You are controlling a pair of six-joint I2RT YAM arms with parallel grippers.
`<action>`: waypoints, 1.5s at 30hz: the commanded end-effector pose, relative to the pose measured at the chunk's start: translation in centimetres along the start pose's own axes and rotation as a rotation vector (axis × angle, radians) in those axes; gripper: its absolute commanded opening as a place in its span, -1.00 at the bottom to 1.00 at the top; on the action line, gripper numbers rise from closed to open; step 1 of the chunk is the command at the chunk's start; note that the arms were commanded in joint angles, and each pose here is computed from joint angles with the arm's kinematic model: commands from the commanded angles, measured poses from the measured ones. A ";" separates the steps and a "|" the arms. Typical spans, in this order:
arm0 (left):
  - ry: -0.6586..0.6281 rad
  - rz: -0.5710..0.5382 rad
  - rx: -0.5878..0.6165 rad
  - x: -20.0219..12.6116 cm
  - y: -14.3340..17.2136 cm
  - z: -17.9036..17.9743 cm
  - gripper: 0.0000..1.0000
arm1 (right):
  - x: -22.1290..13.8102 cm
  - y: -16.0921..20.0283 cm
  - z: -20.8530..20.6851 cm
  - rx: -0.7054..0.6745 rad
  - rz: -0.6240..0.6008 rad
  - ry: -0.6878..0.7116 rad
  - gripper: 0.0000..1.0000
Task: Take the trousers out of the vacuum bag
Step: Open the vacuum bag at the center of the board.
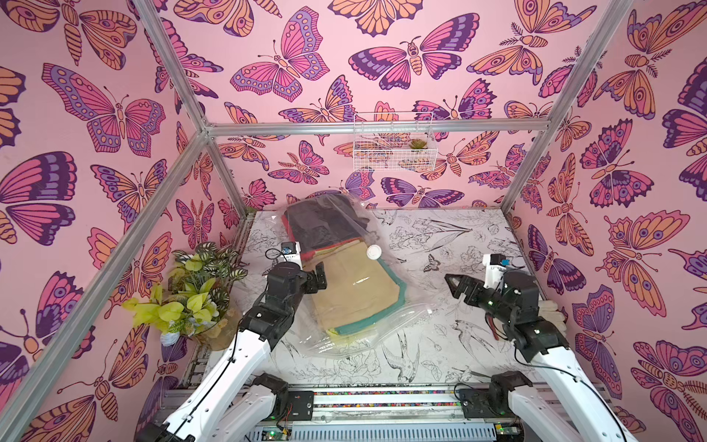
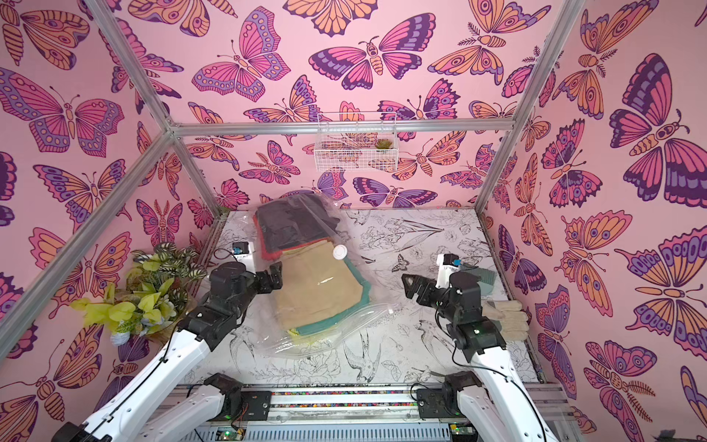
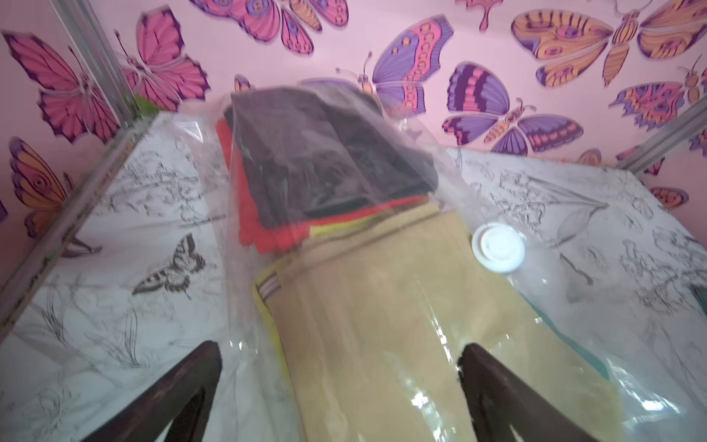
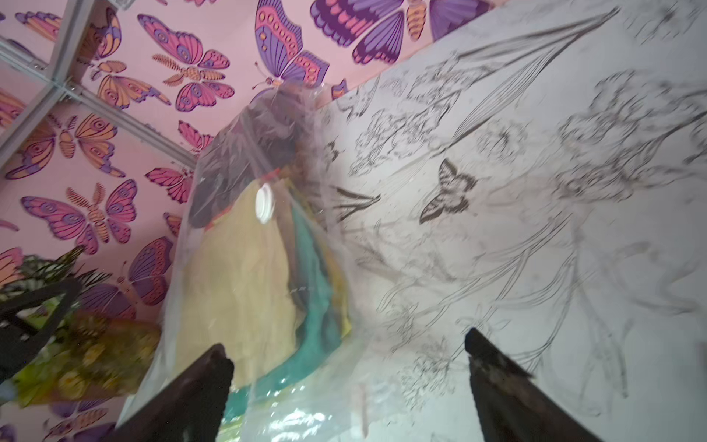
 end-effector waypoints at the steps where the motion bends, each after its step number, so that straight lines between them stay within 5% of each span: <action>1: 0.089 0.230 -0.055 -0.1 1.7 -0.9 1.00 | -0.1 3.3 -0.8 0.151 0.179 0.011 0.98; 7: 0.253 0.358 -0.084 -0.1 2.2 -2.4 1.00 | -0.2 6.7 0.4 0.151 0.310 -0.048 0.99; 14: 0.364 0.399 0.004 -0.9 2.0 -4.3 1.00 | 0.9 9.9 1.1 0.145 0.395 -0.103 0.75; 26: 0.483 0.461 0.312 -5.1 2.6 -10.9 0.96 | 2.1 10.7 1.2 0.153 0.396 -0.099 0.72; 36: 0.449 0.565 0.525 -2.4 6.2 -17.1 0.64 | -0.8 9.9 1.0 0.148 0.343 -0.107 0.99; 45: 0.350 0.560 0.678 -1.2 9.7 -19.5 0.60 | -4.5 9.8 -0.7 0.139 0.290 -0.095 0.98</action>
Point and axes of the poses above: each gripper's point midway between its finger pads, its own x axis out along the fingers, its own z axis along the line the jaws close on, y = z × x, the point moved 10 cm from there along -x, back along the fingers, and after that the axes turned 12 degrees about x, right-handed, at the moved point
